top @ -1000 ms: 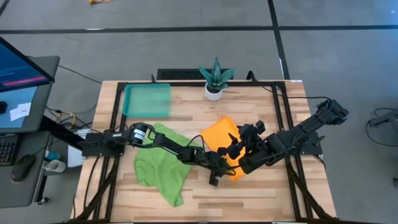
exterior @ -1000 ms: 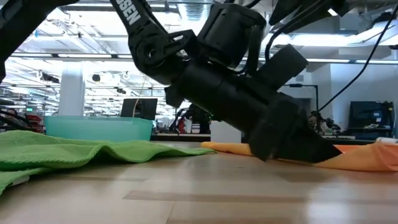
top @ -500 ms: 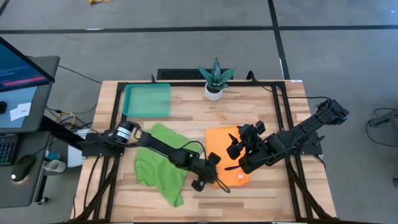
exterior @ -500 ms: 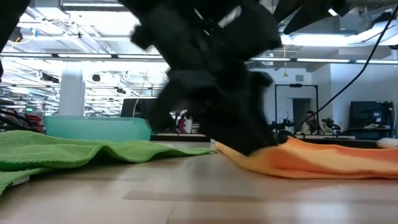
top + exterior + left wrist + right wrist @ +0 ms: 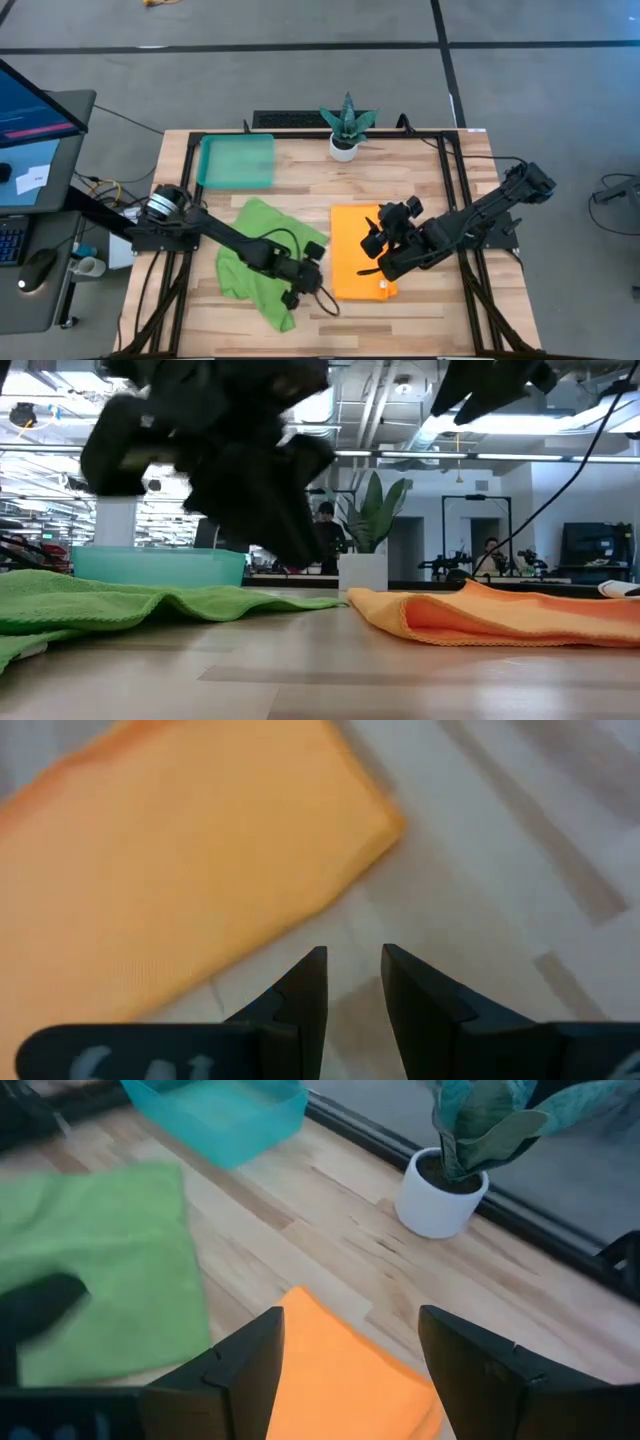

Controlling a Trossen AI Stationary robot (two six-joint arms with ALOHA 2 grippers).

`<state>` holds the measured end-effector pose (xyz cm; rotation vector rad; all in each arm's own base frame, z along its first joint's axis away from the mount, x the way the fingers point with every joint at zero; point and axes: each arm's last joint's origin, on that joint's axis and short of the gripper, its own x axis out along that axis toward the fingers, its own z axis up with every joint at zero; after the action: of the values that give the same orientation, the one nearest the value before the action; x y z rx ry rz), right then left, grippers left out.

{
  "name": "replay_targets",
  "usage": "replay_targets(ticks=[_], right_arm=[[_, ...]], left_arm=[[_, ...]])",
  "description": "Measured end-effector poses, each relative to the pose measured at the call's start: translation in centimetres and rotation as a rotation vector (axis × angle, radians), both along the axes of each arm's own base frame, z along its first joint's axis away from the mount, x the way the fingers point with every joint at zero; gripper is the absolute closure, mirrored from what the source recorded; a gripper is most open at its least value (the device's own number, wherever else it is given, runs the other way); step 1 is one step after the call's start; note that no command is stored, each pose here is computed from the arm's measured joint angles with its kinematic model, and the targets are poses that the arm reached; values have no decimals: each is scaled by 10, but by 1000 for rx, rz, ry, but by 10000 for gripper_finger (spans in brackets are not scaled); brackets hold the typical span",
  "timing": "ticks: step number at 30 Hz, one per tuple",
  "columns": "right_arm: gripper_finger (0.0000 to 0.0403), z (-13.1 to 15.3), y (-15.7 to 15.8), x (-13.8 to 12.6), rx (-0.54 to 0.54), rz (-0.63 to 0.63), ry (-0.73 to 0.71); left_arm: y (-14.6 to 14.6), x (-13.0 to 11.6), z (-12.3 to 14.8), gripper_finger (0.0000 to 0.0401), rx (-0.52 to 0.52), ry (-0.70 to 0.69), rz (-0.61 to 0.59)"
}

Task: Roll microfiber towels into tight, uniform cylinder then place into a basket
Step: Fold the yellow microfiber cloth

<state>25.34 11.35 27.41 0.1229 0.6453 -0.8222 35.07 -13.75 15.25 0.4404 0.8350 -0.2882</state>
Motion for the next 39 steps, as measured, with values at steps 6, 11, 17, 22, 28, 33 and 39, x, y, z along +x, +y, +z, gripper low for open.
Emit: replay_targets(ticks=[6, 11, 17, 22, 28, 33, 39], right_arm=[[148, -22, -8, 18, -30, -30, 101], [148, -36, -25, 29, 72, -53, 232], [148, -38, -42, 33, 117, -108, 268], [148, -37, -44, 28, 84, -135, 299], [148, -37, -44, 23, 74, -185, 297], [148, -37, -43, 21, 66, -194, 291], [148, -37, -43, 21, 67, -196, 290]], left_arm=[[10, -21, 1, 310, -111, -295, 60], [12, -25, 4, 310, -198, -494, 61], [9, -16, -17, 310, -191, -466, 91], [-1, 7, -33, 310, -150, -446, 57], [-11, 29, -45, 310, -174, -394, 15], [-13, 39, -58, 310, -209, -327, 26], [-10, 42, -67, 310, -275, -263, 42]])
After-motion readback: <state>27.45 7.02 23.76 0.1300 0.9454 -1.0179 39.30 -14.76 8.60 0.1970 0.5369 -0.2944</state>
